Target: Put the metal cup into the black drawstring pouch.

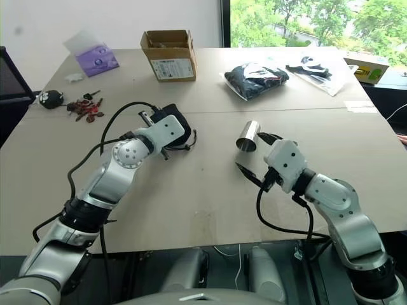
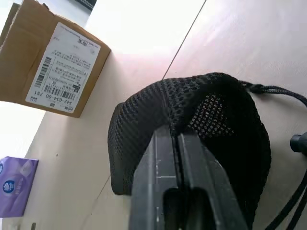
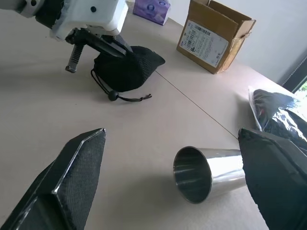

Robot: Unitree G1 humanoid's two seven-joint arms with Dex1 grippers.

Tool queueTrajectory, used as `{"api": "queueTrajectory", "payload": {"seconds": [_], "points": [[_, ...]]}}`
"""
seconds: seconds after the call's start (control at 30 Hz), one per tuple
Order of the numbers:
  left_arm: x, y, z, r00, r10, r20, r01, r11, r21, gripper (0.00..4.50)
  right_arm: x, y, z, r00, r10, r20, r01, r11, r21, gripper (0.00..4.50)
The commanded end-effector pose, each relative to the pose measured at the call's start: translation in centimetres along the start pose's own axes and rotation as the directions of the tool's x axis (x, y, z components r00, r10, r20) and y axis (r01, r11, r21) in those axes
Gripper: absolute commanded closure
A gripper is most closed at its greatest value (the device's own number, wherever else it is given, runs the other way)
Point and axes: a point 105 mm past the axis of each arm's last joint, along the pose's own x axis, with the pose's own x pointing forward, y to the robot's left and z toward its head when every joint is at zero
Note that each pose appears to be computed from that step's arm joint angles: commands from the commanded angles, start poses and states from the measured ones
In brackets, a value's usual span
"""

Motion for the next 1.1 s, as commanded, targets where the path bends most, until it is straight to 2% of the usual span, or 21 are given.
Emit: {"api": "queueTrajectory", "payload": {"seconds": [0.03, 0.13, 0.23, 0.47, 0.7, 0.87, 1.0, 1.03, 1.07, 1.1], "points": [[-0.6, 1.8, 0.3, 0.999, 0.042, 0.023, -0.041, 0.999, -0.024, 4.41, 0.3, -1.1, 0.5, 0.996, -0.081, -0.029, 0.078, 0.991, -0.105, 0.0], [-1.2, 2.0, 0.2, 0.999, -0.018, 0.037, 0.025, 0.978, -0.206, 4.41, 0.9, -1.8, 0.0, 0.99, -0.122, -0.074, 0.107, 0.977, -0.182, 0.0], [-1.9, 2.2, 0.1, 0.993, -0.101, 0.068, 0.12, 0.9, -0.418, 4.41, 1.8, -2.9, -1.0, 0.974, -0.182, -0.131, 0.147, 0.96, -0.236, 0.0], [-3.4, 2.8, -0.2, 0.975, -0.186, 0.12, 0.219, 0.726, -0.652, 4.41, 3.9, -4.6, -1.4, 0.953, -0.259, -0.155, 0.225, 0.953, -0.203, 0.0], [-4.1, 2.6, -0.1, 0.969, -0.198, 0.148, 0.243, 0.659, -0.712, 4.41, 4.9, -4.8, -2.1, 0.945, -0.267, -0.19, 0.228, 0.952, -0.202, 0.0], [-4.3, 3.0, -0.4, 0.975, -0.19, 0.12, 0.217, 0.66, -0.719, 4.41, 4.9, -4.4, -2.8, 0.946, -0.246, -0.211, 0.205, 0.958, -0.198, 0.0], [-4.3, 3.1, -0.2, 0.976, -0.186, 0.117, 0.212, 0.656, -0.725, 4.41, 5.4, -5.1, -3.9, 0.927, -0.287, -0.24, 0.244, 0.95, -0.194, 0.0], [-4.3, 3.1, 0.0, 0.975, -0.188, 0.121, 0.216, 0.658, -0.721, 4.5, 5.6, -5.4, -4.2, 0.924, -0.296, -0.243, 0.249, 0.946, -0.206, 0.41], [-4.4, 3.2, 0.1, 0.974, -0.191, 0.123, 0.22, 0.659, -0.72, 4.5, 5.8, -5.6, -4.5, 0.922, -0.301, -0.245, 0.253, 0.944, -0.21, 0.59], [-4.4, 3.2, 0.3, 0.974, -0.192, 0.125, 0.222, 0.659, -0.718, 4.5, 6.1, -5.8, -4.6, 0.921, -0.303, -0.245, 0.255, 0.944, -0.212, 1.08]]}}
